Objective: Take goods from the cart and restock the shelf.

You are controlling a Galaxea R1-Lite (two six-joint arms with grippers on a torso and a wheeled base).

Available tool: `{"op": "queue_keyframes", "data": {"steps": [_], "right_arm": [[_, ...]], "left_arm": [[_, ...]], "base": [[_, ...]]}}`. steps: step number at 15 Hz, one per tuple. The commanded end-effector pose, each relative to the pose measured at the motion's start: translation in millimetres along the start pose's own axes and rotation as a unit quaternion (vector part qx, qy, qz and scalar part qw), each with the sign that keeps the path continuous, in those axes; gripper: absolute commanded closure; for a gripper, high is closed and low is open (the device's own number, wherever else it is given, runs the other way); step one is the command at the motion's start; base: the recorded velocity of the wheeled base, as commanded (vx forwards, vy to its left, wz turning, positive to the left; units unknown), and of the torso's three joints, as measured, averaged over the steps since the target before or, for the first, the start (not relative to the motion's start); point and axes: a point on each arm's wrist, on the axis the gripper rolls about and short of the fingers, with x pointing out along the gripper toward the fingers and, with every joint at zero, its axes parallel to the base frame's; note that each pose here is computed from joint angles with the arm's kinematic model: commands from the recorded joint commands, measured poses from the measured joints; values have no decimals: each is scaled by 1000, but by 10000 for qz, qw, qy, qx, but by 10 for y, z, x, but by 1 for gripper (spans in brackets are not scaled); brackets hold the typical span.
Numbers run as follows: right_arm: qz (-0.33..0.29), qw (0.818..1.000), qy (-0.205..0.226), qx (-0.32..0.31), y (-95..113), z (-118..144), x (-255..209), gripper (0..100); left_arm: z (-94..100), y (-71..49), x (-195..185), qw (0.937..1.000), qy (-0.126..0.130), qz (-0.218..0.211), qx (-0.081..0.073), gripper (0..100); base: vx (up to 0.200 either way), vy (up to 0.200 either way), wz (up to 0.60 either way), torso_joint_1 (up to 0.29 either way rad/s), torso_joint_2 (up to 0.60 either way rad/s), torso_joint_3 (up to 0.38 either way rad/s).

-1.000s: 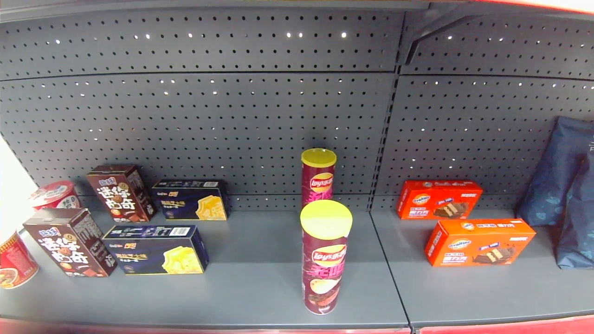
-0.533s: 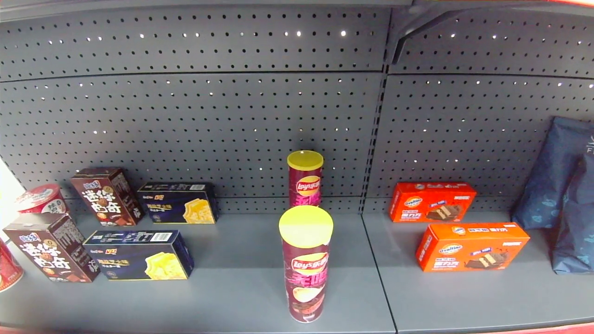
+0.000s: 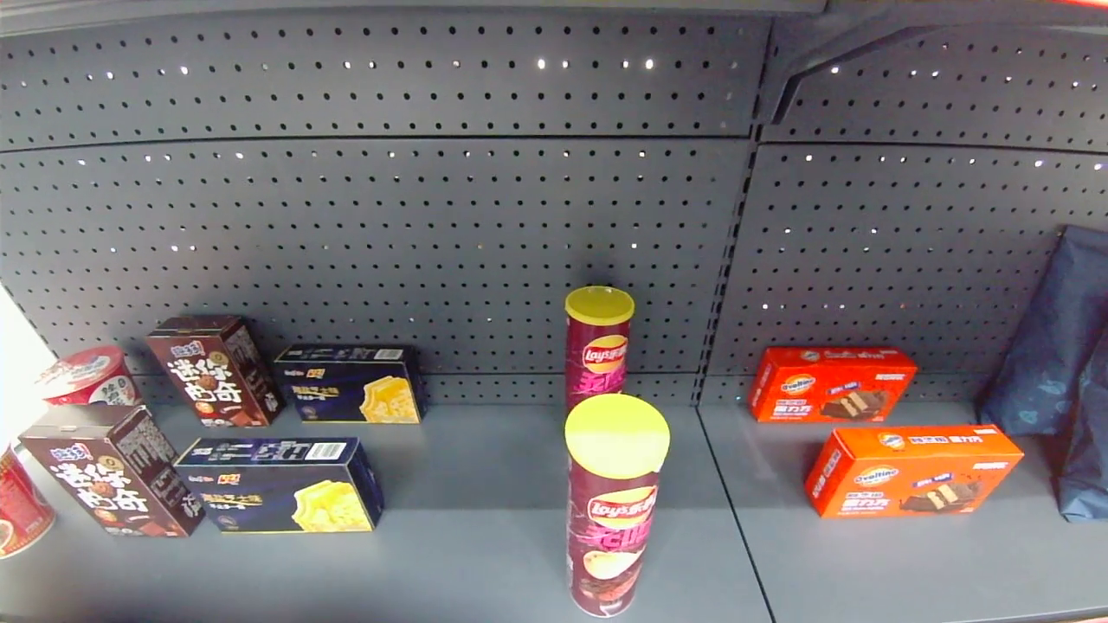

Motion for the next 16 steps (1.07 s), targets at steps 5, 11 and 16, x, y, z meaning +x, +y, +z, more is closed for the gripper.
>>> {"op": "queue_keyframes", "data": {"steps": [5, 11, 16], "right_arm": [[6, 10000, 8, -1, 0, 1, 0, 0], [6, 10000, 16, -1, 0, -3, 2, 0], [6, 10000, 16, -1, 0, -3, 2, 0]], "left_arm": [[1, -1, 0, 10000, -7, -7, 27, 0], [1, 0, 0, 10000, -7, 1, -4, 0], [1, 0, 0, 10000, -7, 1, 4, 0]], "base": [[0, 0, 0, 0, 0, 0], [0, 0, 0, 0, 0, 0], [0, 0, 0, 0, 0, 0]]}}
